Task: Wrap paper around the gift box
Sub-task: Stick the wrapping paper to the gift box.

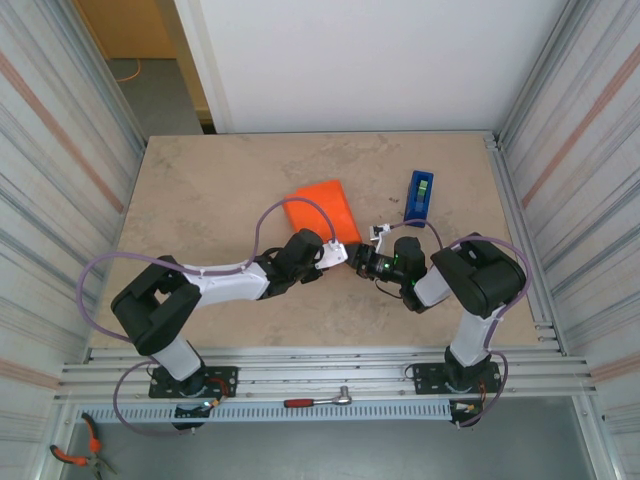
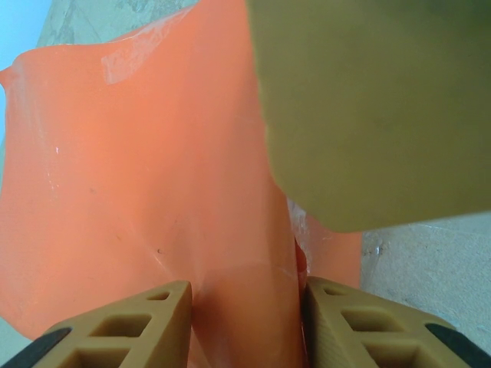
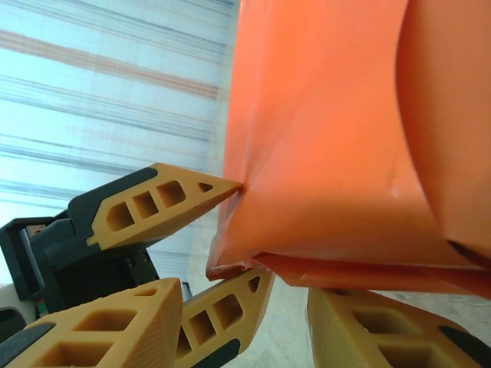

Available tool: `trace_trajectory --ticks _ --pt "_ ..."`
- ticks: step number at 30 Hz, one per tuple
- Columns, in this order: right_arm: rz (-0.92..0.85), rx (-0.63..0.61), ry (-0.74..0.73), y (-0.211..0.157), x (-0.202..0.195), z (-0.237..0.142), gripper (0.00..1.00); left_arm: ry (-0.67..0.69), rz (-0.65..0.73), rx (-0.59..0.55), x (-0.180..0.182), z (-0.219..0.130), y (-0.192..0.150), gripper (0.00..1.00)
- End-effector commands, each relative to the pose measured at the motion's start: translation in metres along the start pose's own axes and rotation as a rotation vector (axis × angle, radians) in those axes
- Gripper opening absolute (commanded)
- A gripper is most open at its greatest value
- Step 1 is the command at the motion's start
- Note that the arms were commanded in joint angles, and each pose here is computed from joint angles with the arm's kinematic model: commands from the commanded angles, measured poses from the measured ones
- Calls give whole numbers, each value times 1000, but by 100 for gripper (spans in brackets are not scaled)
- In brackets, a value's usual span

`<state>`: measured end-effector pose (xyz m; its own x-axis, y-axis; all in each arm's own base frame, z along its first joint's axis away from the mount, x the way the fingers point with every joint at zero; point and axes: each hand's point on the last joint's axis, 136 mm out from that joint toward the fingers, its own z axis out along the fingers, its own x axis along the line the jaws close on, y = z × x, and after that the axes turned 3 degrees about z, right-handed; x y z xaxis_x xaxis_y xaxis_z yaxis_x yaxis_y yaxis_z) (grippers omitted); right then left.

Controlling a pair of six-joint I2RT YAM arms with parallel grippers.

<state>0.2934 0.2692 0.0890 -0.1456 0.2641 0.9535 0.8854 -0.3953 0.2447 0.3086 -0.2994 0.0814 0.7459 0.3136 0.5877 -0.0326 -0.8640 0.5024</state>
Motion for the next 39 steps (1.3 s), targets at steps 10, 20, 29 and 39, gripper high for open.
trace_trajectory --ticks 10,20,29,39 --pt "34 -24 19 6 1 1 47 -55 38 44 -20 6 -13 41" --pt "46 -35 25 8 2 2 48 -54 39 42 -20 6 -12 40" --pt "66 -44 38 11 3 2 48 -54 39 39 -20 6 -11 40" --pt "84 -46 35 11 2 3 49 -56 41 43 -20 6 -12 39"
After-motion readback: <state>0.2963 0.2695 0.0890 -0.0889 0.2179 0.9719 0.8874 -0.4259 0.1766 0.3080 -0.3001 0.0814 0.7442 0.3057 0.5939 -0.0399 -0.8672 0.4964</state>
